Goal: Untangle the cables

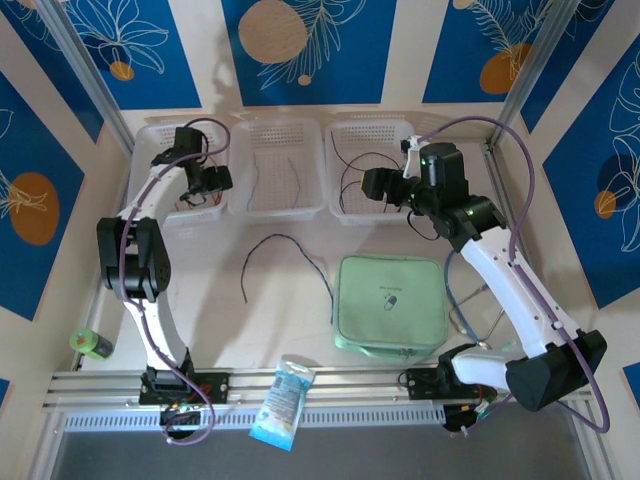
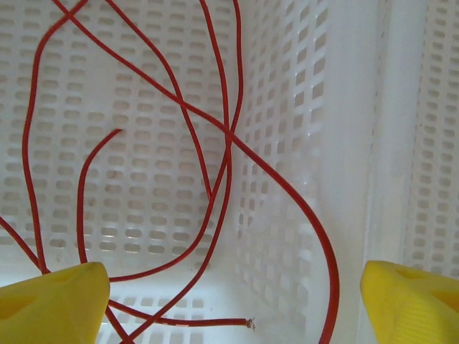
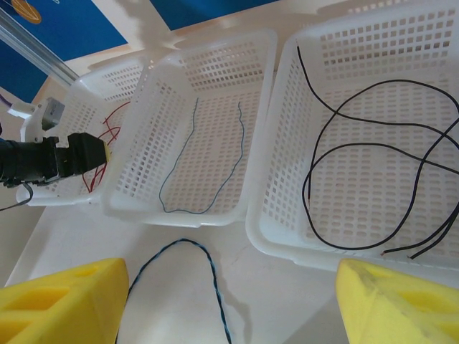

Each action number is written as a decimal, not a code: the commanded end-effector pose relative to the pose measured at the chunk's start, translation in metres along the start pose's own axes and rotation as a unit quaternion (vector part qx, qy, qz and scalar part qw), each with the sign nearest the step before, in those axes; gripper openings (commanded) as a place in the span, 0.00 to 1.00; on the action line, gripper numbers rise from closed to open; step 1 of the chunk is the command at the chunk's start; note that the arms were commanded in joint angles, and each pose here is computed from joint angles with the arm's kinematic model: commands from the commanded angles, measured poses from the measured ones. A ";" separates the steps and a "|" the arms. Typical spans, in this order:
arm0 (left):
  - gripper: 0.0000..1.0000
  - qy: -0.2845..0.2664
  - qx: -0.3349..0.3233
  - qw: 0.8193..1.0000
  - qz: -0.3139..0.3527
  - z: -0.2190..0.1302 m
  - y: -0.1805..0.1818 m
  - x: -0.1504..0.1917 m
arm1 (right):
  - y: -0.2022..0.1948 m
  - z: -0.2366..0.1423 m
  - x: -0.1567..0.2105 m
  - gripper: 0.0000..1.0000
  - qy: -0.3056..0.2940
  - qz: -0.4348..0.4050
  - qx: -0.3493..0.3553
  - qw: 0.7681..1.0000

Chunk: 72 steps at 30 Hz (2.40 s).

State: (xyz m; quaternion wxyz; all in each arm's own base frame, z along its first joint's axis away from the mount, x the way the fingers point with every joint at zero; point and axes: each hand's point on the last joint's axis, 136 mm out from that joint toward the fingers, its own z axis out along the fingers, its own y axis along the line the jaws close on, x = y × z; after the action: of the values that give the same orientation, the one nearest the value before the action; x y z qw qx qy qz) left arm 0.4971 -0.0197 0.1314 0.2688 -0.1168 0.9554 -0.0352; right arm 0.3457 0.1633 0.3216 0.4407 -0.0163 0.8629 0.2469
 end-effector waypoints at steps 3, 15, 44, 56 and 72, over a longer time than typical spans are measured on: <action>0.86 -0.003 0.011 1.000 -0.018 -0.013 0.002 -0.002 | 0.008 -0.003 -0.004 0.76 -0.007 0.002 -0.015 1.000; 0.76 -0.015 0.028 0.999 -0.038 -0.013 0.005 -0.011 | 0.011 -0.003 -0.004 0.76 -0.005 -0.002 -0.015 1.000; 0.82 0.013 0.023 0.999 -0.037 0.000 0.010 0.001 | 0.009 -0.002 -0.004 0.77 -0.005 -0.005 -0.011 1.000; 0.86 0.024 0.012 0.999 -0.034 0.003 0.015 0.006 | 0.009 -0.002 -0.004 0.77 -0.005 -0.006 -0.011 1.000; 0.84 0.017 0.006 0.997 -0.070 0.007 0.033 0.006 | 0.006 -0.004 -0.005 0.77 -0.006 -0.007 -0.006 1.000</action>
State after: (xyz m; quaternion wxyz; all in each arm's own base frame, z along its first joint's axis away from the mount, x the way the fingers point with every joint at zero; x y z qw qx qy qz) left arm 0.4908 -0.0012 0.1189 0.2491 -0.1598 0.9529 -0.0655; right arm 0.3451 0.1676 0.3193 0.4368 -0.0209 0.8644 0.2481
